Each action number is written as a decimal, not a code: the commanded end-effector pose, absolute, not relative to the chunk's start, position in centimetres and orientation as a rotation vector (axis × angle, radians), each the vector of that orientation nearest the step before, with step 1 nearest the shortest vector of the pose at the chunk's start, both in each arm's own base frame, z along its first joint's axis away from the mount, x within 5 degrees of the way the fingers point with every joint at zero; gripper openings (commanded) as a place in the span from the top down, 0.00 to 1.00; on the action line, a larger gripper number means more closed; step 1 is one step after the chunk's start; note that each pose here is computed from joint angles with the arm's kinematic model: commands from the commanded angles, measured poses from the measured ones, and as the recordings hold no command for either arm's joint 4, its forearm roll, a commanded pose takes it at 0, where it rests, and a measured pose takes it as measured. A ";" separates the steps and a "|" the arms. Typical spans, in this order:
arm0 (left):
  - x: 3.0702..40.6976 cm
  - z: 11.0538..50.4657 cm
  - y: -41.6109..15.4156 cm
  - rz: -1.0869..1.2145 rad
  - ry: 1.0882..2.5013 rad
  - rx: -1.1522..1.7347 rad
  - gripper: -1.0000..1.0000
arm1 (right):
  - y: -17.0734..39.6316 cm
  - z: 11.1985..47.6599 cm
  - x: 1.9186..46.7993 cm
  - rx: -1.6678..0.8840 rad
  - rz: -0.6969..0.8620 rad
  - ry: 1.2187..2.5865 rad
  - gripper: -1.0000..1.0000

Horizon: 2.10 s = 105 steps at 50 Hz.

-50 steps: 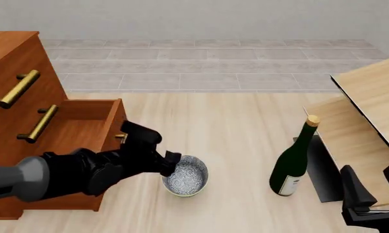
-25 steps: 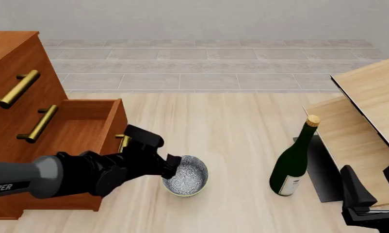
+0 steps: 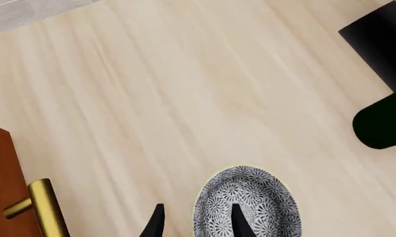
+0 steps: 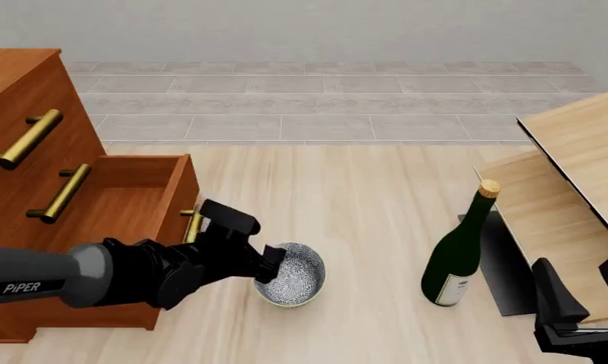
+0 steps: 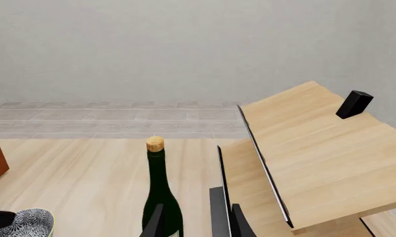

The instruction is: Put the bowl on top of the cabinet.

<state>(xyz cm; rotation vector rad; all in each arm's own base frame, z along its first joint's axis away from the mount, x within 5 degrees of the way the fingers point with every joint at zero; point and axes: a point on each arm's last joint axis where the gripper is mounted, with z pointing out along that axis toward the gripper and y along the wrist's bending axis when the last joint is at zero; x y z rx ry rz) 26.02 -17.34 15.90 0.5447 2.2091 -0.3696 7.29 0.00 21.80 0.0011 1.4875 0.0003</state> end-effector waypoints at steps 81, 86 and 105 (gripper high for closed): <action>26.6 12.4 -18.0 -0.344 2.247 0.592 0.00 | 0.0 21.8 7.3 0.001 0.000 1.487 0.00; 26.7 12.3 -18.1 -0.346 2.251 0.592 0.00 | 0.0 21.8 7.3 0.001 0.000 1.488 0.00; 26.2 14.8 -17.2 -0.360 2.176 0.561 1.00 | 0.0 21.8 7.3 0.001 0.000 1.487 0.00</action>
